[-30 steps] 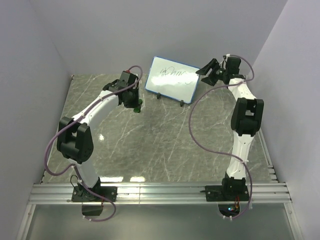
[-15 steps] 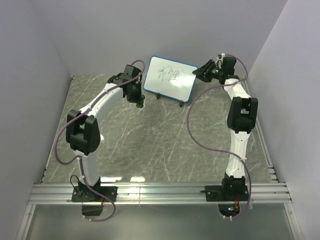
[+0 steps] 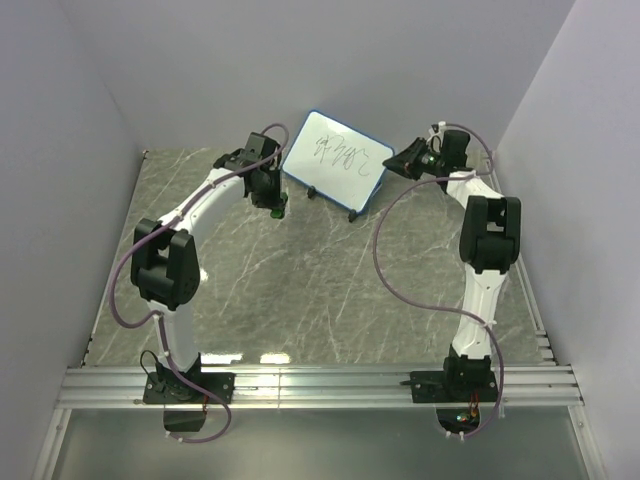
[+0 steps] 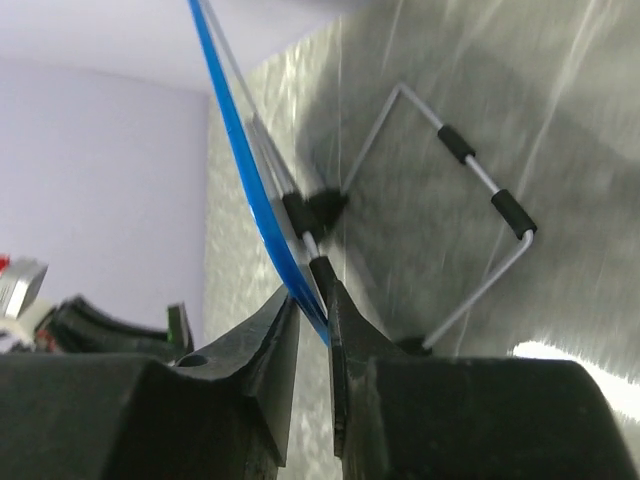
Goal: Erase the whiteboard
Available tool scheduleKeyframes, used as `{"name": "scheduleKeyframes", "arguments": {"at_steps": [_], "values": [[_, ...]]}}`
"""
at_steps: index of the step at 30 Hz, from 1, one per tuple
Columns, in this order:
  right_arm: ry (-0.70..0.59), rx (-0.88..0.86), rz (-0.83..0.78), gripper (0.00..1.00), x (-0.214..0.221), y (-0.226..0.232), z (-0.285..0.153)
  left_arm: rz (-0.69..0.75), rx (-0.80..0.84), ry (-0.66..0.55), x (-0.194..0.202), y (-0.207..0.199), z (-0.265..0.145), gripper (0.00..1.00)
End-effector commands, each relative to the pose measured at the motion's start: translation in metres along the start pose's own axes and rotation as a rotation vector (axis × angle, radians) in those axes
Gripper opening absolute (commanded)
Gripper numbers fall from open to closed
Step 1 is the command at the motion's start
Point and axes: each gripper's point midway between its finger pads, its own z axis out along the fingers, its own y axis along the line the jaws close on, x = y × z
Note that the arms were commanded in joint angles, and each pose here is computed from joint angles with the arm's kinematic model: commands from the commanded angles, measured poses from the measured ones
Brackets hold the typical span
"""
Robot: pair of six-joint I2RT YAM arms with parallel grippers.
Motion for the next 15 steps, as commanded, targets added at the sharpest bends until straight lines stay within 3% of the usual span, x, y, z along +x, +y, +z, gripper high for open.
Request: {"name": "scheduleKeyframes", "arguments": {"at_steps": [1,8,9,15], "values": [[0.069,0.006,-0.029,0.06,0.035,0.019,-0.014,0.032,0.070,-0.052,-0.007,-0.010,-0.015,0.00],[0.123,0.075,-0.068,0.03,0.100,0.017,-0.061,0.052,0.122,-0.037,0.000,-0.016,-0.002,0.00],[0.133,0.053,-0.123,0.03,0.111,0.035,-0.065,0.054,0.132,-0.046,-0.004,-0.019,-0.004,0.00],[0.190,0.084,-0.117,0.00,0.168,0.029,-0.098,0.053,0.174,-0.099,-0.028,-0.034,-0.007,0.00]]}}
